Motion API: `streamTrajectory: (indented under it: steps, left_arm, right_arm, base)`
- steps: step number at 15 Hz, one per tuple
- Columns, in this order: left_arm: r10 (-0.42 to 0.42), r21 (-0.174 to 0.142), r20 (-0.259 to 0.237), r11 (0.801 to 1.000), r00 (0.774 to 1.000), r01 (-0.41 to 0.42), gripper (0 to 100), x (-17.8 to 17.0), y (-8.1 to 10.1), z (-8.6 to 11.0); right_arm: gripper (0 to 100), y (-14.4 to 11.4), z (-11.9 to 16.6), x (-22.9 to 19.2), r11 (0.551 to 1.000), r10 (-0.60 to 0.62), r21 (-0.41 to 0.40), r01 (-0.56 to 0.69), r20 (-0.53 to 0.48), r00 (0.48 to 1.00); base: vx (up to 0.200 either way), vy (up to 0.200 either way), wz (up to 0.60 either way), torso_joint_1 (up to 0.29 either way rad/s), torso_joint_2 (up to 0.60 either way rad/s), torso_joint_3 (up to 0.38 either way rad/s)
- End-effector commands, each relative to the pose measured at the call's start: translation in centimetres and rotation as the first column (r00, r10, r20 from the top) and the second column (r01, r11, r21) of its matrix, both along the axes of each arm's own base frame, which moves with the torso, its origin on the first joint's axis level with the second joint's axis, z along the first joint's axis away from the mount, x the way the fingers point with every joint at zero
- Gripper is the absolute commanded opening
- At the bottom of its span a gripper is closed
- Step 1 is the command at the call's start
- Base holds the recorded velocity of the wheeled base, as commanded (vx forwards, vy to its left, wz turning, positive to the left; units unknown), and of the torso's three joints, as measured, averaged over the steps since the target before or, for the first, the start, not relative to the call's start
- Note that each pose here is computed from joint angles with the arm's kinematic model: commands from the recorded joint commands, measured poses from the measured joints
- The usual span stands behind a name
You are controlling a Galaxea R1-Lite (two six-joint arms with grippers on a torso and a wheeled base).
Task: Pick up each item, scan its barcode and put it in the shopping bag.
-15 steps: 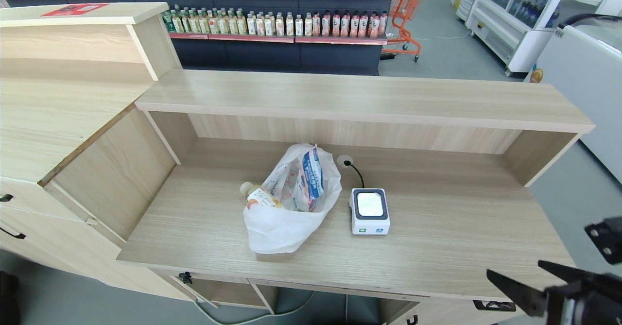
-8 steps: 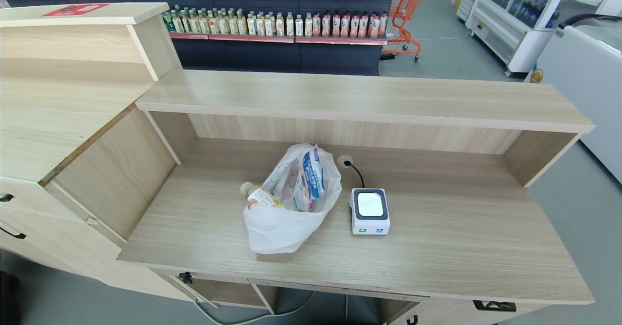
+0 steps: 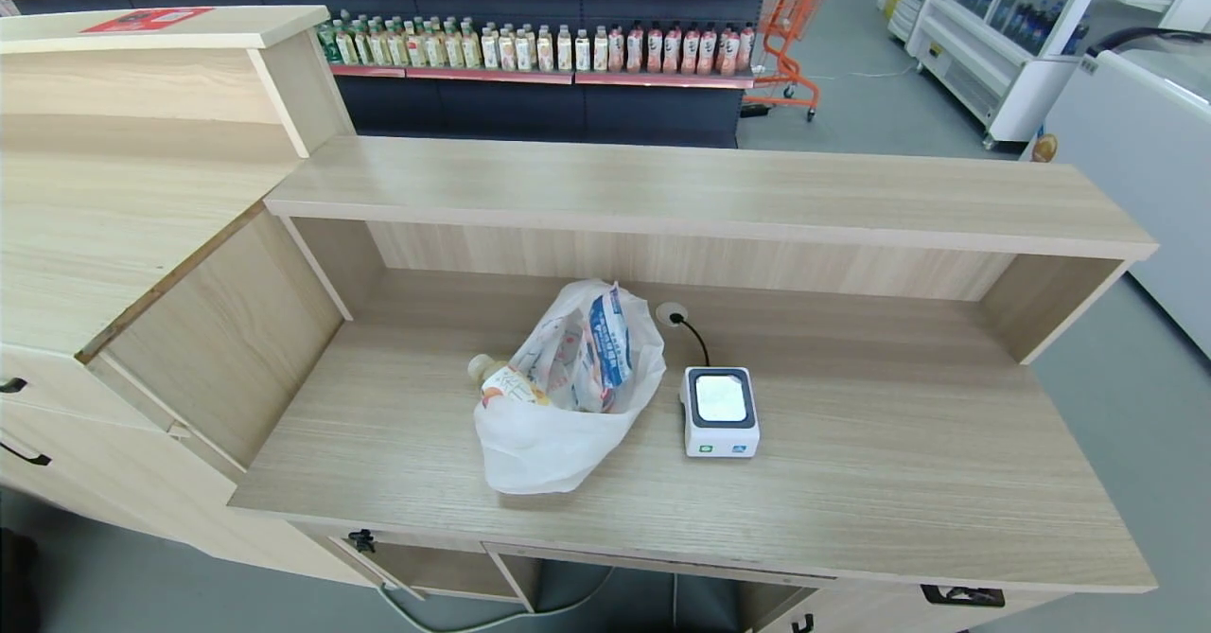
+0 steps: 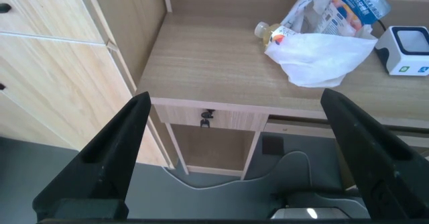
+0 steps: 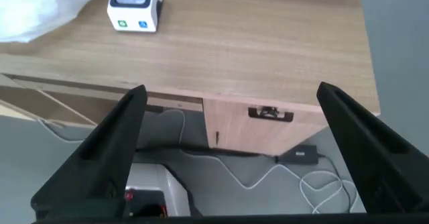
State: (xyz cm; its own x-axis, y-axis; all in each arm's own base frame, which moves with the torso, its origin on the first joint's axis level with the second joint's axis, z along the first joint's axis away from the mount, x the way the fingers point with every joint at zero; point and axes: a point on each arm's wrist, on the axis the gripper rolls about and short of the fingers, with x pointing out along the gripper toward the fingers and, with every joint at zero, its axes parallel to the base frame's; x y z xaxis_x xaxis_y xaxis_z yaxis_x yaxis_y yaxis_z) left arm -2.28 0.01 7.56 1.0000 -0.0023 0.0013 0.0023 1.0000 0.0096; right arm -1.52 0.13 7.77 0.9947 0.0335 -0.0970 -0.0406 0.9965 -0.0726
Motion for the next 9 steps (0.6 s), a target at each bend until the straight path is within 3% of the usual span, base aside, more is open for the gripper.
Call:
streamTrajectory:
  steps: [1,9]
  left_arm:
    - [0.001,0.0,-0.001,1.0,1.0,-0.001,100,0.01,0.0,0.01]
    - [0.001,0.0,0.0,1.0,1.0,-0.001,100,0.0,0.0,0.0]
  right_arm:
    - [100,-0.02,-0.23,-0.74,1.0,0.011,-0.002,-0.011,0.093,0.996]
    - [100,-0.02,-0.24,-0.76,1.0,0.01,0.006,-0.011,0.094,0.996]
  base:
    - [0.0,0.0,0.0,0.0,0.0,0.0]
    - [0.0,0.0,0.0,0.0,0.0,0.0]
